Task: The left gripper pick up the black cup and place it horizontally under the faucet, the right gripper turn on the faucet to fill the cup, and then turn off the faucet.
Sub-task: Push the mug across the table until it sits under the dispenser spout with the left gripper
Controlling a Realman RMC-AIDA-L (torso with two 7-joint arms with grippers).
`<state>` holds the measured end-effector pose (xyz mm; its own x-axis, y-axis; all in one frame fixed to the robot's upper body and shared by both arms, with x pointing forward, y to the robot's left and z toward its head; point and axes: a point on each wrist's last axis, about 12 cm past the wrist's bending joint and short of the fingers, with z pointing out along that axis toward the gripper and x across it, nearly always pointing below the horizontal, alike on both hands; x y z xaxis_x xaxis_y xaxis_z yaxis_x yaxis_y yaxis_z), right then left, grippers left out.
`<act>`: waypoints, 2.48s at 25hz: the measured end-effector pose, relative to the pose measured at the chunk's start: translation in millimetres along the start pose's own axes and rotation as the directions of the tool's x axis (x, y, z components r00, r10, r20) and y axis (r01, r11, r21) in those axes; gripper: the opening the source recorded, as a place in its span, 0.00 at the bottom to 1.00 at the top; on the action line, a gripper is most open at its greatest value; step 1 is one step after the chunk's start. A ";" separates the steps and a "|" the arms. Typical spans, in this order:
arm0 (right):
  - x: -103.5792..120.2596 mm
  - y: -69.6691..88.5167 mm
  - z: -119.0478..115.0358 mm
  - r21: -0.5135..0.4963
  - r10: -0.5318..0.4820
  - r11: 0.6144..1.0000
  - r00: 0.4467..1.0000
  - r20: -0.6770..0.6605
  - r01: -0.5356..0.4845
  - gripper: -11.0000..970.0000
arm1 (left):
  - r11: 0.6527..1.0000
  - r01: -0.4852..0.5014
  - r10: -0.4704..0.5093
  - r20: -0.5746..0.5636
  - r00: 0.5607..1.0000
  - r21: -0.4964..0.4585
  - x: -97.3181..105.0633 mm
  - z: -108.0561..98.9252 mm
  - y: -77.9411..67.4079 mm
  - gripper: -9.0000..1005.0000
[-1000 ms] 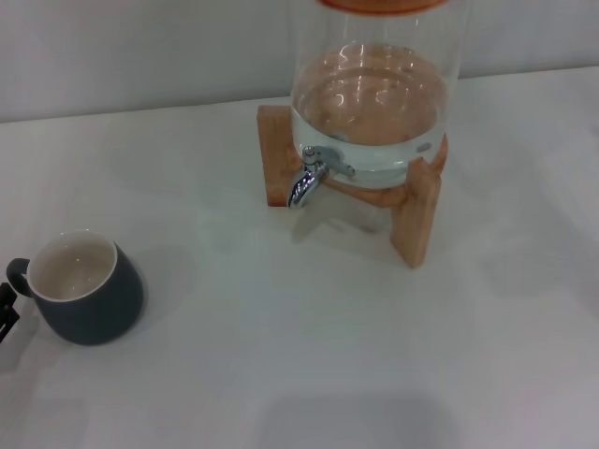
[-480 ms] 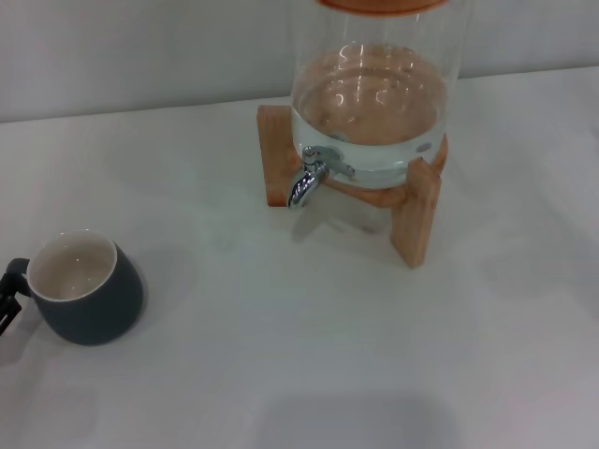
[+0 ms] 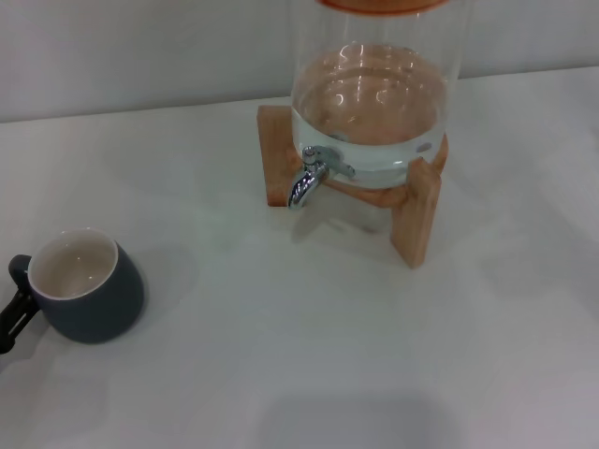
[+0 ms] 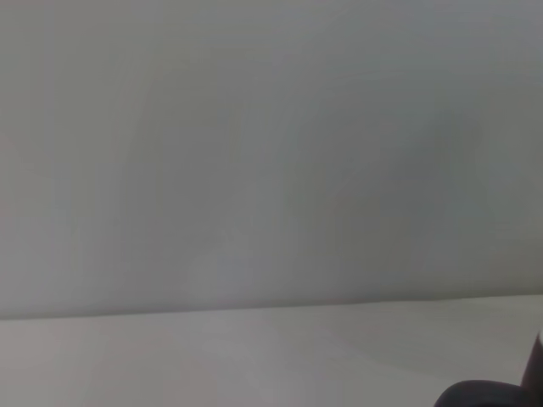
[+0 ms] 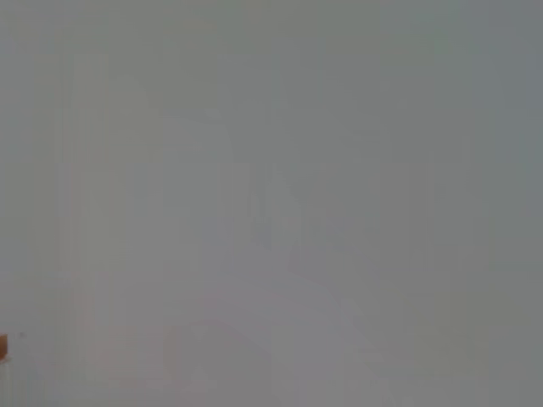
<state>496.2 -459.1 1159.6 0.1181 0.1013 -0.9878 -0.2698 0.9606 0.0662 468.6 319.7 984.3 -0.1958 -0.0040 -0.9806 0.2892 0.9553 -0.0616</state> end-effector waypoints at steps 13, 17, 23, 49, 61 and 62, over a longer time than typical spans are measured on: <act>0.3 -0.7 -1.4 0.005 0.000 1.000 1.000 -0.002 0.000 0.77 | 1.000 0.000 0.000 0.002 1.000 0.008 -1.6 3.8 -1.4 0.88; 0.2 -0.7 -0.9 0.005 0.000 1.000 1.000 -0.001 0.000 0.77 | 1.000 -0.003 0.003 0.005 1.000 0.011 -2.8 5.8 -2.0 0.88; 0.2 -0.8 -0.7 0.006 -0.004 1.000 1.000 -0.001 0.004 0.77 | 1.000 -0.004 0.004 0.006 1.000 0.011 -2.9 5.9 -1.9 0.88; -0.7 -0.8 -1.2 0.006 -0.002 1.000 1.000 0.009 0.002 0.77 | 1.000 0.005 -0.004 0.012 1.000 -0.003 -4.4 5.5 1.6 0.87; -0.3 -1.0 -2.8 0.008 -0.002 1.000 1.000 0.007 0.002 0.77 | 1.000 0.001 -0.001 -0.005 1.000 -0.009 -4.5 9.4 2.8 0.86; -0.3 -1.0 -2.7 0.008 -0.002 1.000 1.000 0.007 0.002 0.77 | 1.000 0.000 -0.001 -0.010 1.000 -0.010 -4.1 9.7 3.1 0.86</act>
<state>493.8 -460.8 1159.4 0.1255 0.1013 -0.9869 -0.2622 0.9628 0.0655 479.4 319.8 986.3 -0.2051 -0.0016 -0.9787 0.2793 0.9583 -0.0601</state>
